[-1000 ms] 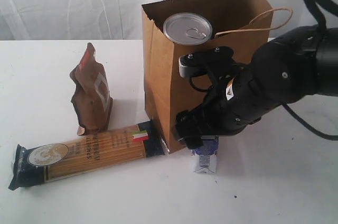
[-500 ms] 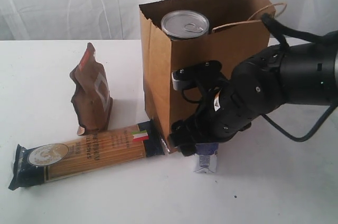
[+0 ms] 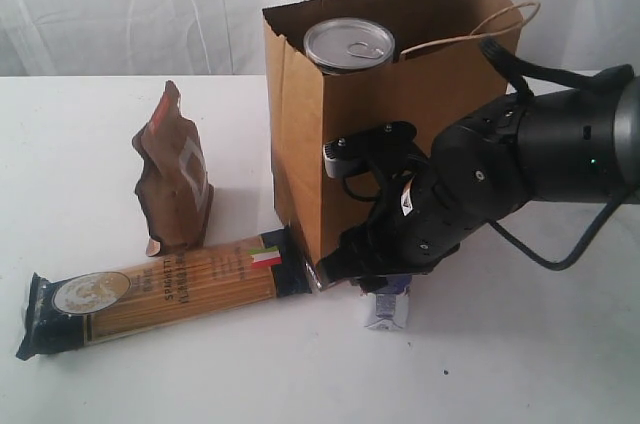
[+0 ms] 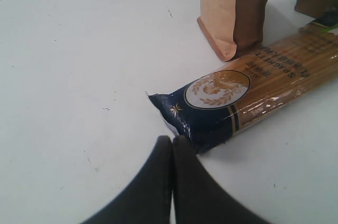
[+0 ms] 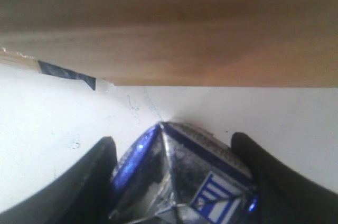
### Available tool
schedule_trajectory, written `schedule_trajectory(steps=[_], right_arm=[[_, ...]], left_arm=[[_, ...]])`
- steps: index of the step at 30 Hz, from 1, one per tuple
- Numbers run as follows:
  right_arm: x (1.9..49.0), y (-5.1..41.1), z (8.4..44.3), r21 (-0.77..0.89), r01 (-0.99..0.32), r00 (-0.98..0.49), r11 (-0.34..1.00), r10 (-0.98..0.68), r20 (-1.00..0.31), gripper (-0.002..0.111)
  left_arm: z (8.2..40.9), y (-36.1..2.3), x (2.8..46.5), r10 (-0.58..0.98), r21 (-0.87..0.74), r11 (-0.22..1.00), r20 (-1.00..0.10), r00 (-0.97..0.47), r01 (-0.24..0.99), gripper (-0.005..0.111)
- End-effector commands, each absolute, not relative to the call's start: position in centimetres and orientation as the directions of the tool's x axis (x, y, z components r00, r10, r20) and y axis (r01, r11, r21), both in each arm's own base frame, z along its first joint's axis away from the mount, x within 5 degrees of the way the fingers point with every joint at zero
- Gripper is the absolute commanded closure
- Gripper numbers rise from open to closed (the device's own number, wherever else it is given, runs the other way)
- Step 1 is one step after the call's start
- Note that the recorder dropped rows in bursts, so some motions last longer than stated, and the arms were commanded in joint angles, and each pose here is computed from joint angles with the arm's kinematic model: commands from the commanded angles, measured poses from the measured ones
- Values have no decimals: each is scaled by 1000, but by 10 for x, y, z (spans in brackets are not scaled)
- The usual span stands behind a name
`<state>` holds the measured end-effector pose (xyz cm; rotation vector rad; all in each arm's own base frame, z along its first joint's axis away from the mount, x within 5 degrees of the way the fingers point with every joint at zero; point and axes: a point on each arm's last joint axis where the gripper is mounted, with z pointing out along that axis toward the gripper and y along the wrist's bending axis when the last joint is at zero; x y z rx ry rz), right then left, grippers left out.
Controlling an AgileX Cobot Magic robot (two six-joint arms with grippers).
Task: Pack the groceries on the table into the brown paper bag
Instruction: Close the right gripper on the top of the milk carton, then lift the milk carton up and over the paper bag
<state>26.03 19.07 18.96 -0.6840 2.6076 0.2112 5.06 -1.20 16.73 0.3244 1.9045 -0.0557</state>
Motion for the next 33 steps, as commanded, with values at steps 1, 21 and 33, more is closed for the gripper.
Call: schedule_trajectory(steps=[1, 21, 33], right_arm=[[257, 188, 196, 37, -500, -772, 865, -426, -472, 107], [198, 90, 289, -256, -297, -687, 920, -392, -612, 108], [224, 53, 385, -154, -71, -479, 986, -169, -862, 108]], left_arm=[[166, -12, 50, 192, 115, 962, -929, -318, 247, 107], [166, -12, 50, 192, 115, 962, -929, -318, 247, 107], [166, -12, 50, 192, 115, 962, -929, -318, 247, 107]])
